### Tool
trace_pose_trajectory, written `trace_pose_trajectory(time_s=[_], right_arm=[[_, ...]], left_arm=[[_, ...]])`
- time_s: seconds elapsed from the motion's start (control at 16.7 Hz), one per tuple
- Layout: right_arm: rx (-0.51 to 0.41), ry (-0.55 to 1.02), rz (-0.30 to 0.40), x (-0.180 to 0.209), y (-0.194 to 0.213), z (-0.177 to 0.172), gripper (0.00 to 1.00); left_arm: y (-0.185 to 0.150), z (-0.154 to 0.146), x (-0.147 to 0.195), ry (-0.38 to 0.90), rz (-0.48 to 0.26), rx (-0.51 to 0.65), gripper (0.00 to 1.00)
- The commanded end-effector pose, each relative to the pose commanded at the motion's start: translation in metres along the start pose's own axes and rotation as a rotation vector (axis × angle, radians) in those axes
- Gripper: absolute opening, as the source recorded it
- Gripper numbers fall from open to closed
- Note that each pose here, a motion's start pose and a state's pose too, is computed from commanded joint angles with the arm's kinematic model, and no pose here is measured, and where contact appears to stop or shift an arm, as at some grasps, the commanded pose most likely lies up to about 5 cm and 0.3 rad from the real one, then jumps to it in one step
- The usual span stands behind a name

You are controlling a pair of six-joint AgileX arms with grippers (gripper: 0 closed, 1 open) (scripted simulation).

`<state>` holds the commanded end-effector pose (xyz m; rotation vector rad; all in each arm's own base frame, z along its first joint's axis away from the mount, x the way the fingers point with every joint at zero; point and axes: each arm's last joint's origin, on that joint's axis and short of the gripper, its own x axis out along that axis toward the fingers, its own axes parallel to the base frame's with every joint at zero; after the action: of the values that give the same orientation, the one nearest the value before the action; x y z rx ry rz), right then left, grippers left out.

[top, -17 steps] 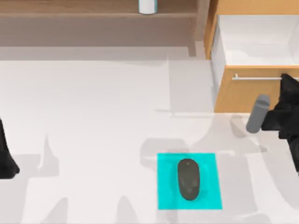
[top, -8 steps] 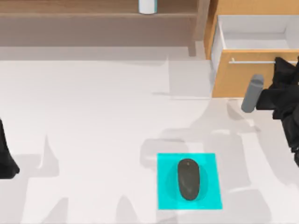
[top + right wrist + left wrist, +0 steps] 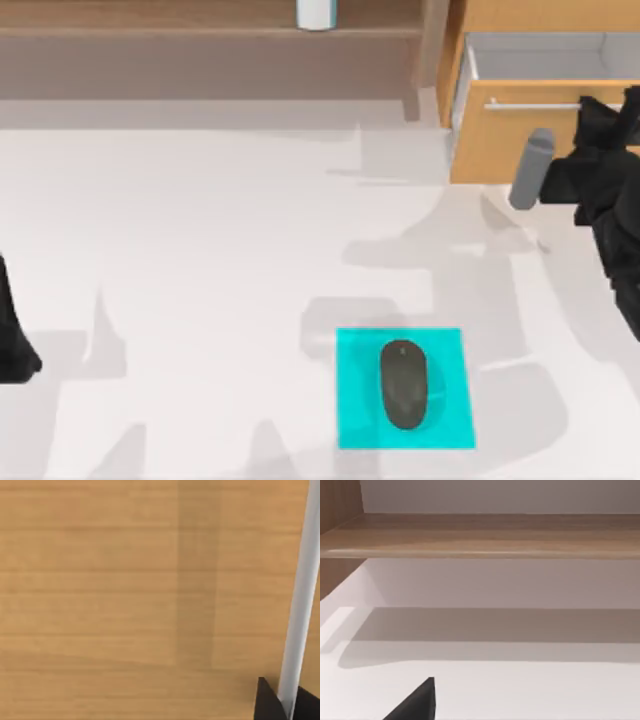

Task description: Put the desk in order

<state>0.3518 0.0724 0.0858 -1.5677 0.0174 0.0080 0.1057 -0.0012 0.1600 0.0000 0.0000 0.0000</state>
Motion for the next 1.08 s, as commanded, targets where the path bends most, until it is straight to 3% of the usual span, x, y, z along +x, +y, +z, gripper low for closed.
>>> trace_pose_trajectory(time_s=[0.24, 0.66, 1.08], right_arm=[[0.001, -0.001, -0.006, 0.024, -0.002, -0.001, 0.00], [0.003, 0.003, -0.007, 0.032, -0.003, 0.000, 0.00], [0.002, -0.002, -0.002, 0.079, -0.002, 0.000, 0.00]], left_arm=[[0.000, 0.000, 0.000, 0.000, 0.000, 0.000, 1.00], [0.000, 0.000, 0.000, 0.000, 0.000, 0.000, 1.00], [0.000, 0.000, 0.000, 0.000, 0.000, 0.000, 1.00]])
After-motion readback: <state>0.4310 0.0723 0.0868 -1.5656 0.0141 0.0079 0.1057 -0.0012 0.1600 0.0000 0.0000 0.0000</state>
